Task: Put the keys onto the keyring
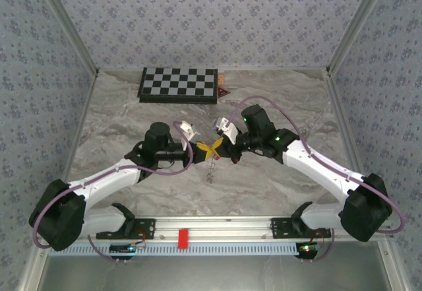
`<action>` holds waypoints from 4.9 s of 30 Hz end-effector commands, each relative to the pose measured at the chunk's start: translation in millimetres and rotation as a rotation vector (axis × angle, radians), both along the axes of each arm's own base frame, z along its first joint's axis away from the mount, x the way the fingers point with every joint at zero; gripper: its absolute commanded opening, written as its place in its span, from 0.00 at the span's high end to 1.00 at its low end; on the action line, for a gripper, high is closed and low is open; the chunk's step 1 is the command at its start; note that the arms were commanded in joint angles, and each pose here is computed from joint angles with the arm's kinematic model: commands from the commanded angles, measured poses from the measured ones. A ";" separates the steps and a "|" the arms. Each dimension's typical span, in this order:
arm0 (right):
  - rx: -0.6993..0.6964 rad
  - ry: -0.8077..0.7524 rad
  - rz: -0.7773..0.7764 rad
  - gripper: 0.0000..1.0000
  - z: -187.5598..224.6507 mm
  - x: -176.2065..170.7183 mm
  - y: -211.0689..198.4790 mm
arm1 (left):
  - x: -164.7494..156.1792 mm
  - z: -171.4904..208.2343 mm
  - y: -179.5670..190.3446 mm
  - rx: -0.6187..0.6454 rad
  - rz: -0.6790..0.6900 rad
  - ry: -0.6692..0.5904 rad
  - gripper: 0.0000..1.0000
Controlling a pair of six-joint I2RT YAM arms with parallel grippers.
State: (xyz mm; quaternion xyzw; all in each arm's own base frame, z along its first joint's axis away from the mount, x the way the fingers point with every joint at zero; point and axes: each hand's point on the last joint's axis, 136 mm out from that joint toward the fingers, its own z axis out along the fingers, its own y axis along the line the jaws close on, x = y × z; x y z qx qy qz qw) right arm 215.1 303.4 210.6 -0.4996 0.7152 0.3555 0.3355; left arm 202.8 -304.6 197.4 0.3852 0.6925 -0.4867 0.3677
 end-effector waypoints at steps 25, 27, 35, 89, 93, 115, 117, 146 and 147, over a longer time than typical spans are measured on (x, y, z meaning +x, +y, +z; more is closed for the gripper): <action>0.335 -0.180 -0.258 0.71 38.1 14.3 -31.9 | -2.8 77.7 -14.5 -0.299 0.037 -0.098 1.00; 0.345 -0.165 -0.241 0.74 37.0 12.9 -27.7 | -3.7 79.5 -16.2 -0.304 0.035 -0.099 1.00; 0.328 -0.133 -0.219 0.78 27.4 10.0 -20.7 | -3.0 86.5 -17.5 -0.328 0.045 -0.102 1.00; 0.498 0.063 0.013 1.00 52.9 -13.0 -12.3 | -9.7 80.6 -19.9 -0.286 0.011 -0.096 1.00; 0.426 0.035 0.021 1.00 49.0 -14.2 -15.7 | -5.8 75.7 -9.8 -0.237 0.041 -0.100 0.73; 0.174 0.007 0.070 1.00 29.2 -13.7 -8.3 | -7.5 46.3 7.3 -0.069 0.011 -0.094 0.68; 0.165 0.006 0.073 1.00 27.8 -13.4 -6.7 | -8.1 45.1 6.1 -0.062 -0.001 -0.087 0.68; 0.136 0.012 0.106 1.00 24.1 -19.6 -0.4 | -9.1 28.8 -3.5 -0.006 -0.059 -0.038 0.75; 0.137 0.013 0.108 1.00 24.2 -20.0 -0.2 | -9.6 29.7 -4.2 -0.010 -0.063 -0.039 0.75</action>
